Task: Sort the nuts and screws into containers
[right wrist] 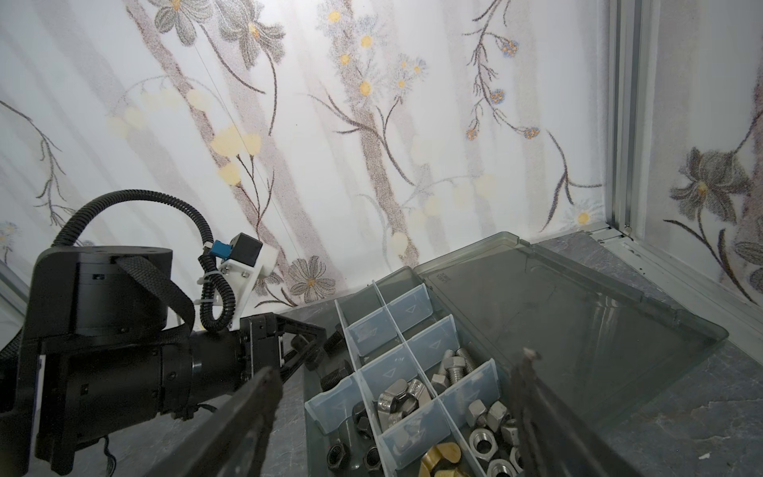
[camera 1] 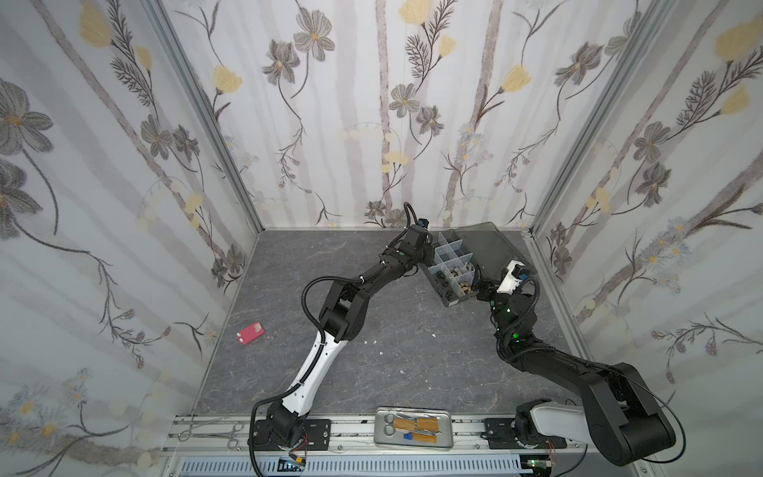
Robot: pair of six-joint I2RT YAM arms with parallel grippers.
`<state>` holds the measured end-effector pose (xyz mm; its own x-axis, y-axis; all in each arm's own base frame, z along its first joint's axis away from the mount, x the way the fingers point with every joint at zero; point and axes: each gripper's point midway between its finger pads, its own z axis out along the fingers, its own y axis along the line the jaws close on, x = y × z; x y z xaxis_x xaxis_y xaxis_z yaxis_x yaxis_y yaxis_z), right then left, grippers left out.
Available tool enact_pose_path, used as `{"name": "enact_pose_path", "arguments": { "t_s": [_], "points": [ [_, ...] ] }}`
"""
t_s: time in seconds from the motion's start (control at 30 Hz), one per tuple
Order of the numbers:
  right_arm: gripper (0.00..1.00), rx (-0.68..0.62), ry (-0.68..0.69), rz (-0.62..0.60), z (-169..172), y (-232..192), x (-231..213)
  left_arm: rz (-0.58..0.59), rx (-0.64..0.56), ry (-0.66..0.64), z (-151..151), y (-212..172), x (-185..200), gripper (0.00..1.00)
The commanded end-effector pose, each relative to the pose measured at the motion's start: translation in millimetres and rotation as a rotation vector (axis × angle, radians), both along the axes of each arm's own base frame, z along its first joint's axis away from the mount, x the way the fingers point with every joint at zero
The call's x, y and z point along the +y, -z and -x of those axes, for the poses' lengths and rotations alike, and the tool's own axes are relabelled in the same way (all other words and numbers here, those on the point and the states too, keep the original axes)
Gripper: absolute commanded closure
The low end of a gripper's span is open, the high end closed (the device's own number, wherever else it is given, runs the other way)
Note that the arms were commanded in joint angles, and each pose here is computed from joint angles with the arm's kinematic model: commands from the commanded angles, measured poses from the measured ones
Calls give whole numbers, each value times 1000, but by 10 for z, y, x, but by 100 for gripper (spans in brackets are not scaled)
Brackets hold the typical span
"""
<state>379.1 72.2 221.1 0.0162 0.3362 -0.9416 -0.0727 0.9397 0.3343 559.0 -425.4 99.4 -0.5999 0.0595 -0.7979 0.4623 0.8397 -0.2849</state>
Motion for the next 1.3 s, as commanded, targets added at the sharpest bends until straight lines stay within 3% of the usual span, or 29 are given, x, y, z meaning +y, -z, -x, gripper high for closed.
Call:
{"name": "enact_pose_path", "arguments": {
  "t_s": [0.0,0.1,0.3,0.47,0.53,0.63,0.7,0.83,1.0,1.17,1.27],
  "points": [
    [14,-19,-23,-22,-3,-40,38,-9,-38,4,-18,-152,20,53],
    [14,-21,-25,-22,-8,-56,43,-21,-74,-18,-37,-312,84,47],
    [14,-24,-16,0,-6,-98,27,-3,-194,-46,27,-921,230,47],
    [12,1,-21,60,-75,-117,58,102,-433,-88,400,-1678,619,44],
    [10,-9,-1,85,-64,-162,29,131,-558,-160,622,-1920,969,35],
    [8,-29,84,136,-10,-248,-113,143,-726,-305,1033,-2047,1647,12],
    [7,-23,169,191,37,-259,-253,123,-791,-408,1274,-2030,2105,0],
    [1,15,369,308,179,-252,-556,-46,-782,-617,1622,-1756,2977,0],
    [0,-13,511,313,510,-212,-819,-270,-678,-872,2043,-1466,3909,0],
    [0,20,435,410,677,189,-779,-281,-549,-1063,2427,-1049,4600,0],
    [0,111,435,454,662,465,-796,-207,-558,-1051,2543,-852,4731,0]
  ]
}}
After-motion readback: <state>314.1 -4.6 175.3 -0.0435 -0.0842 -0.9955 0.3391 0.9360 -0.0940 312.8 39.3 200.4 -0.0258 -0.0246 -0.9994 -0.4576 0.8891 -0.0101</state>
